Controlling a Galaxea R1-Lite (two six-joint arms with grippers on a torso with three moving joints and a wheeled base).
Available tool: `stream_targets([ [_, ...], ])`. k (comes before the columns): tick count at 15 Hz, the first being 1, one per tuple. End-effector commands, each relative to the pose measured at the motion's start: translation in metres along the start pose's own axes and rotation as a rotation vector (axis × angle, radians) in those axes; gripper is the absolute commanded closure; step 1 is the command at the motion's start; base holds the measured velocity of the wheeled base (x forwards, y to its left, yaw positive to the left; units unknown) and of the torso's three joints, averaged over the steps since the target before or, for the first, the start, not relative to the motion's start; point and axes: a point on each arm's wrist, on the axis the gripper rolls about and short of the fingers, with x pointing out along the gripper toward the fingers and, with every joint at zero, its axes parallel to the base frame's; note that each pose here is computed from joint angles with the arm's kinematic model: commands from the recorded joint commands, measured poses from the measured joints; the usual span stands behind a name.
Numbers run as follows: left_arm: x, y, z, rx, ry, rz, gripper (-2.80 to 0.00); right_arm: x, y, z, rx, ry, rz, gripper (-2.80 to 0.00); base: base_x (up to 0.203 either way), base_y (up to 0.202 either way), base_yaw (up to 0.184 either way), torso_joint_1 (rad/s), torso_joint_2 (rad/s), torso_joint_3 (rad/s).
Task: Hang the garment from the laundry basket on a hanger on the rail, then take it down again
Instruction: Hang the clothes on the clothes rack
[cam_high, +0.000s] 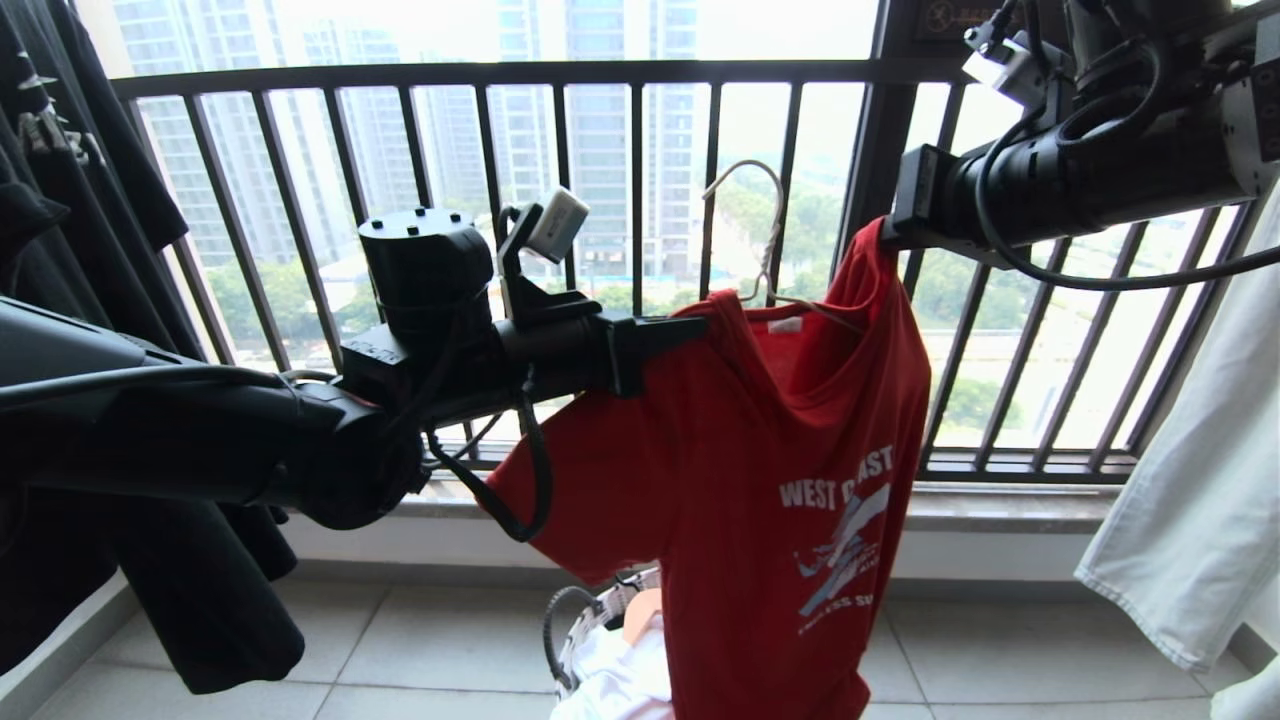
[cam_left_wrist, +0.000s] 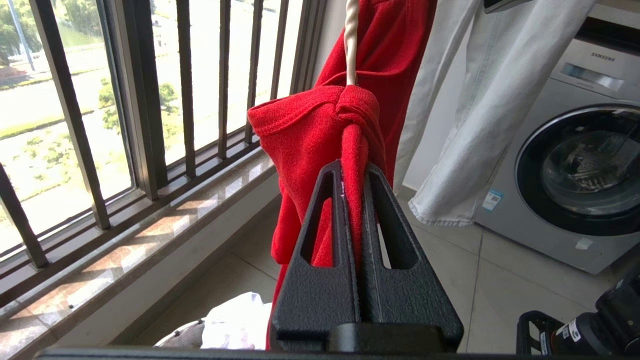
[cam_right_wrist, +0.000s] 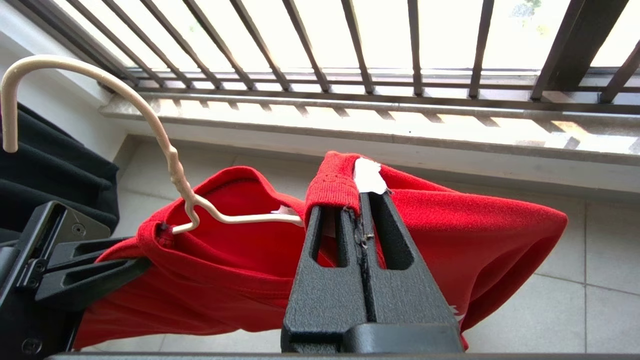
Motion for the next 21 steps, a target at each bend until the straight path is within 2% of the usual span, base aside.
stream_targets([
  [1, 0.005, 0.006, -0.013, 0.037, -0.054, -0.022, 0.0, -0.001, 0.007, -0.003, -0.078, -0.038, -0.103, 0.0, 0.0, 0.0, 0.0, 0.0, 0.0, 0.0],
  [3, 0.009, 0.002, -0.023, 0.056, -0.071, -0.043, 0.0, -0.008, 0.011, 0.0, -0.181, -0.107, -0.24, 0.0, 0.0, 0.0, 0.0, 0.0, 0.0, 0.0],
  [6, 0.008, -0.001, -0.023, 0.093, -0.071, -0.049, 0.0, -0.016, 0.012, 0.006, -0.313, -0.185, -0.438, 0.0, 0.0, 0.0, 0.0, 0.0, 0.0, 0.0],
  [8, 0.006, -0.004, -0.024, 0.116, -0.068, -0.048, 0.0, -0.018, 0.013, 0.011, -0.405, -0.218, -0.516, 0.0, 0.0, 0.0, 0.0, 0.0, 0.0, 0.0],
  [10, 0.006, -0.006, -0.022, 0.144, -0.104, -0.05, 0.0, -0.022, 0.014, 0.014, -0.502, -0.234, -0.612, 0.0, 0.0, 0.0, 0.0, 0.0, 0.0, 0.0],
  [11, 0.007, -0.008, -0.022, 0.157, -0.131, -0.053, 0.0, -0.022, 0.018, 0.015, -0.545, -0.245, -0.638, 0.0, 0.0, 0.0, 0.0, 0.0, 0.0, 0.0],
  [15, 0.011, -0.018, -0.02, 0.177, -0.194, -0.03, 0.0, -0.007, 0.037, 0.008, -0.654, -0.238, -0.647, 0.0, 0.0, 0.0, 0.0, 0.0, 0.0, 0.0],
  [17, 0.012, -0.023, -0.018, 0.19, -0.229, -0.026, 0.0, 0.006, 0.043, 0.008, -0.689, -0.262, -0.677, 0.0, 0.0, 0.0, 0.0, 0.0, 0.0, 0.0],
  [21, 0.022, -0.03, -0.025, 0.221, -0.277, 0.008, 0.0, 0.006, 0.059, 0.002, -0.719, -0.275, -0.642, 0.0, 0.0, 0.0, 0.0, 0.0, 0.0, 0.0],
])
